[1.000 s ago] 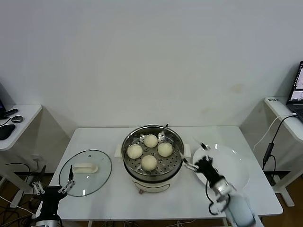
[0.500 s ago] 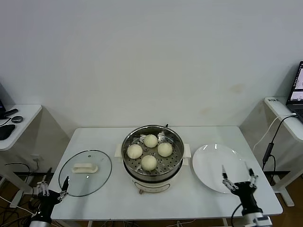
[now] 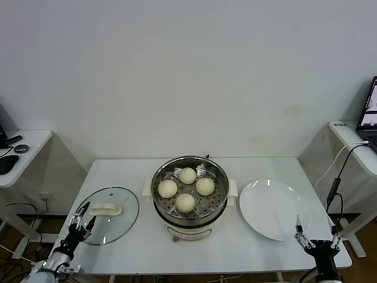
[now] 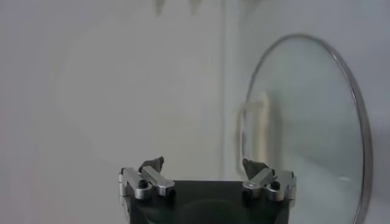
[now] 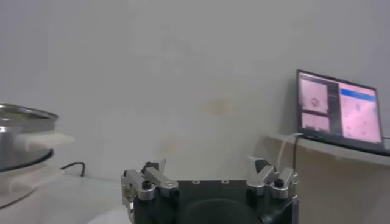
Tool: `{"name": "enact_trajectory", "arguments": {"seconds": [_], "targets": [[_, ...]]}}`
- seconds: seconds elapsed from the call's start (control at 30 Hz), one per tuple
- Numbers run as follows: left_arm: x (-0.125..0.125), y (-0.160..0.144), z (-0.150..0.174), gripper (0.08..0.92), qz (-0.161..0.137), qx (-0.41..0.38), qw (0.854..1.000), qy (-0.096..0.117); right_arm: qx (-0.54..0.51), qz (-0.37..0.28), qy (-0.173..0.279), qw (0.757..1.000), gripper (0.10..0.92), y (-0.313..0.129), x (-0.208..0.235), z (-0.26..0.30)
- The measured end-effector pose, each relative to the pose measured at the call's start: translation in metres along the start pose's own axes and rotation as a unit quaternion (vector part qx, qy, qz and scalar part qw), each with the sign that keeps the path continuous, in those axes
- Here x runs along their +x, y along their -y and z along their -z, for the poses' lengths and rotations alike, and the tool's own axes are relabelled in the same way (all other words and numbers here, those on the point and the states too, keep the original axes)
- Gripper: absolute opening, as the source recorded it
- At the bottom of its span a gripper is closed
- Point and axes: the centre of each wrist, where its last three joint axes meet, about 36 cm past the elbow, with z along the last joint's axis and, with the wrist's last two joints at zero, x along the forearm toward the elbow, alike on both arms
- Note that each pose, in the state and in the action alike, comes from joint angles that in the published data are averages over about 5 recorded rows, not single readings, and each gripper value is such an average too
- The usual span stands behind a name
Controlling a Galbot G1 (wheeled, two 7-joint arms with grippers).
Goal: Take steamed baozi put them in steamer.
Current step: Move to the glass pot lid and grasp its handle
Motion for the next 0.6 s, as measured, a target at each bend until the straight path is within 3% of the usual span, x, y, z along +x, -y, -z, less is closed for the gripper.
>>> {"name": "enact_trajectory", "arguments": {"seconds": [0.6], "targets": [[-0.059, -0.004, -0.014, 0.823, -0.012, -0.034, 0.999, 0.005, 0.001, -0.006, -0.009, 1.0, 0.823, 0.001, 0.009, -0.004]]}}
